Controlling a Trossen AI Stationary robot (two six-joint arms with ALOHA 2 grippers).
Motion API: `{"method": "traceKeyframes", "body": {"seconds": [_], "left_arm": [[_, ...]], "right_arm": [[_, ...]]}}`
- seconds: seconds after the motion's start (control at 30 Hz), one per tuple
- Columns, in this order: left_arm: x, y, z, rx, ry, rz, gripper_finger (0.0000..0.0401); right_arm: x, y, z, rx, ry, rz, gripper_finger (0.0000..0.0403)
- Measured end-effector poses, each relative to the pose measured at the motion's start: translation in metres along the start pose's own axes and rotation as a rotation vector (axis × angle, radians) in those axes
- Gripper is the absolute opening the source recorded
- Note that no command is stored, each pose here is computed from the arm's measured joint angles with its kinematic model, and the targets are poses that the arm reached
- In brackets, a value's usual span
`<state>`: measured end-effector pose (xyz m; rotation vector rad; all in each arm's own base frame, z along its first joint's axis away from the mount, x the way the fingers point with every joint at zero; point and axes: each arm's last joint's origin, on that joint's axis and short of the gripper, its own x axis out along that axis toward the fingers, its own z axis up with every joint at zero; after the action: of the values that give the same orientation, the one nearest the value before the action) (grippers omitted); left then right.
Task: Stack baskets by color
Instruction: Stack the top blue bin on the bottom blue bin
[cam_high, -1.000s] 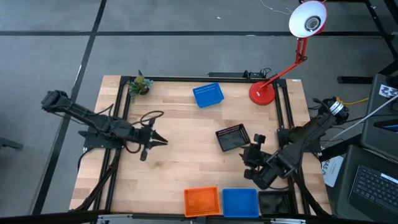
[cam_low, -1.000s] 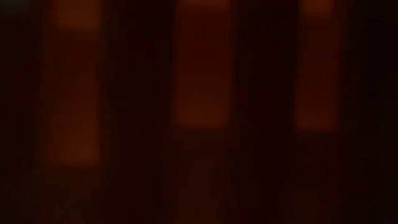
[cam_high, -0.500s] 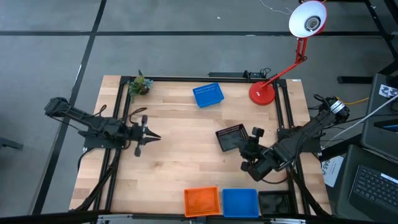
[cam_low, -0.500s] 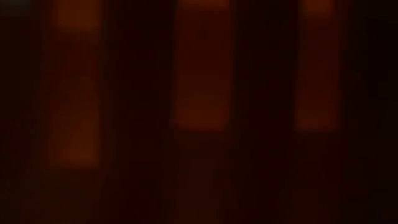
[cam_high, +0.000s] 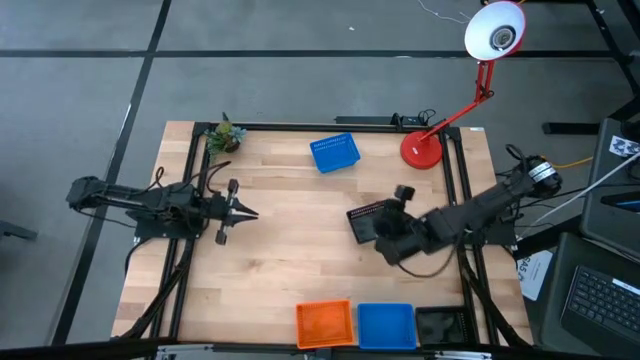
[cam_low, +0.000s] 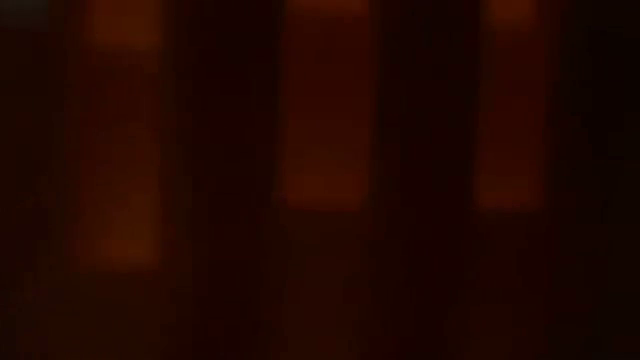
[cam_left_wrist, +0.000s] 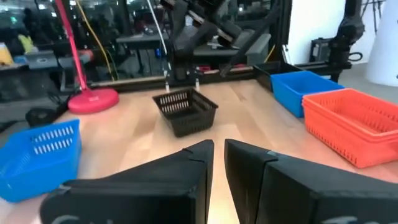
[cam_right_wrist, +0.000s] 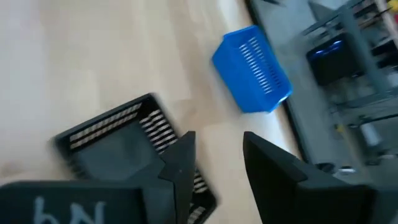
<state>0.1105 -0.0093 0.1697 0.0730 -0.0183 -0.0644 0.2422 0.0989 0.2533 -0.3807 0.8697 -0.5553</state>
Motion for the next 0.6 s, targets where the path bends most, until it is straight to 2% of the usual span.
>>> {"method": "traceKeyframes", "body": {"seconds": [0.13,0.2,0.33,0.43,0.6], "left_arm": [[0.000,0.002,-0.006,-0.054,0.062,-0.040,0.0031],[0.000,0.003,-0.009,-0.075,0.089,-0.048,0.0031],[-0.001,0.004,-0.010,-0.085,0.098,-0.043,0.0031],[-0.001,0.004,-0.013,-0.103,0.133,-0.042,0.0031],[-0.002,0.004,-0.017,-0.108,0.174,-0.043,0.0031]], "right_arm": [[0.026,-0.017,0.018,-0.046,-0.006,0.011,0.0135],[0.042,-0.029,0.029,-0.075,-0.020,0.078,0.0135],[0.074,-0.060,0.046,-0.129,-0.116,0.282,0.0135],[0.096,-0.090,0.052,-0.108,-0.204,0.371,0.0135],[0.127,-0.137,0.048,-0.036,-0.247,0.400,0.0135]]}}
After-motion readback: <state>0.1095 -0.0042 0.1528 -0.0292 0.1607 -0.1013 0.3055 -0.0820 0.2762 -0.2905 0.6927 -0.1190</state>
